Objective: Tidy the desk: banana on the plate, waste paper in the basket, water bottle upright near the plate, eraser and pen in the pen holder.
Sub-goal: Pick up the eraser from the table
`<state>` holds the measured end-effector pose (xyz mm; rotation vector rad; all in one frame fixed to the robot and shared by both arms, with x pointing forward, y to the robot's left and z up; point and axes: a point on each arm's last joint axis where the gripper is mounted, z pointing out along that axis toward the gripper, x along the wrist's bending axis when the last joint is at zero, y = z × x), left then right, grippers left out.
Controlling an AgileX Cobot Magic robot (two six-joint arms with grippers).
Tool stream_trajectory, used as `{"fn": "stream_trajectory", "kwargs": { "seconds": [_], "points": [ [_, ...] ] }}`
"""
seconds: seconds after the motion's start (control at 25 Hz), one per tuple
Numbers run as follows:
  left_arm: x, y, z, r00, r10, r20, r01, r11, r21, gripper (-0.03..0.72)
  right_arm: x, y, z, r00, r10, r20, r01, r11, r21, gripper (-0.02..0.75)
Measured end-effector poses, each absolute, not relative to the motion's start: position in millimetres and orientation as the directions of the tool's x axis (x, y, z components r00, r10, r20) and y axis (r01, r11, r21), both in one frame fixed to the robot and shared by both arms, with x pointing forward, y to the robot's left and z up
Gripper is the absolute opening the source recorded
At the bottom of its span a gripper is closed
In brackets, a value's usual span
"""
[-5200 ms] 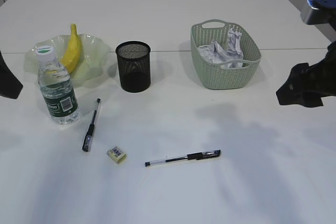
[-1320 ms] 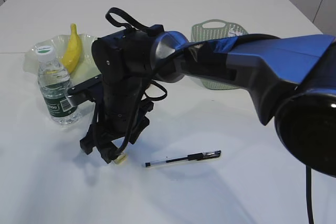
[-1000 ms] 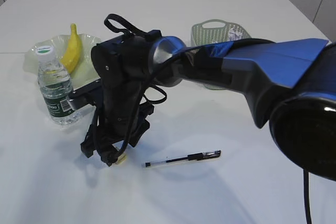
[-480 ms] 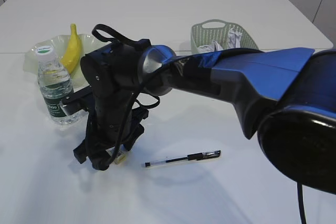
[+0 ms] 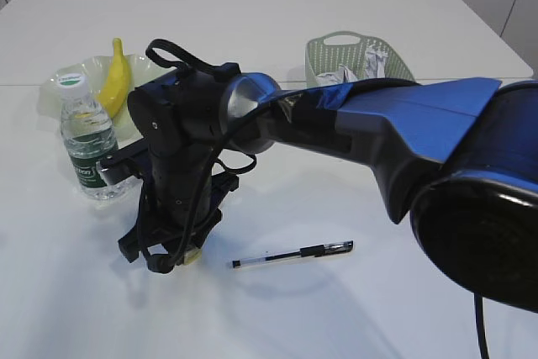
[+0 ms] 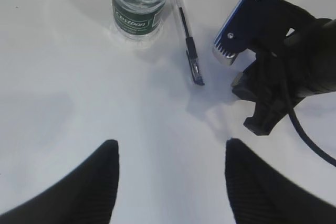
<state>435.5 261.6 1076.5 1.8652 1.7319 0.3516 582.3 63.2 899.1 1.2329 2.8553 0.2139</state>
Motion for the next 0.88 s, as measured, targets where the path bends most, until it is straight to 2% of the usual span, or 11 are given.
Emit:
{"fn": "stream_trajectory", "kwargs": {
  "seconds": [0.16,0.52,0.88],
  "points": [
    [435.5,261.6,1076.5,0.129,0.975,-0.182,0.827,-0.004,0.563,0.454,582.1,63.1,899.1,-0.686,0.726,0.032,0.723,0.678,0.132,0.199],
    [435.5,261.6,1076.5,0.129,0.975,-0.182,0.827,-0.004,0.563,0.454,579.9,59.5,906.4,-0.689,0.724,0.021,0.722,0.684,0.109,0.197],
    [435.6,261.6,1076.6,0.129,0.975,-0.182,0.825,-0.004,0.565,0.454,589.3,33.9,971.6,-0.662,0.75,0.0,0.737,0.651,0.179,0.197]
  ]
}}
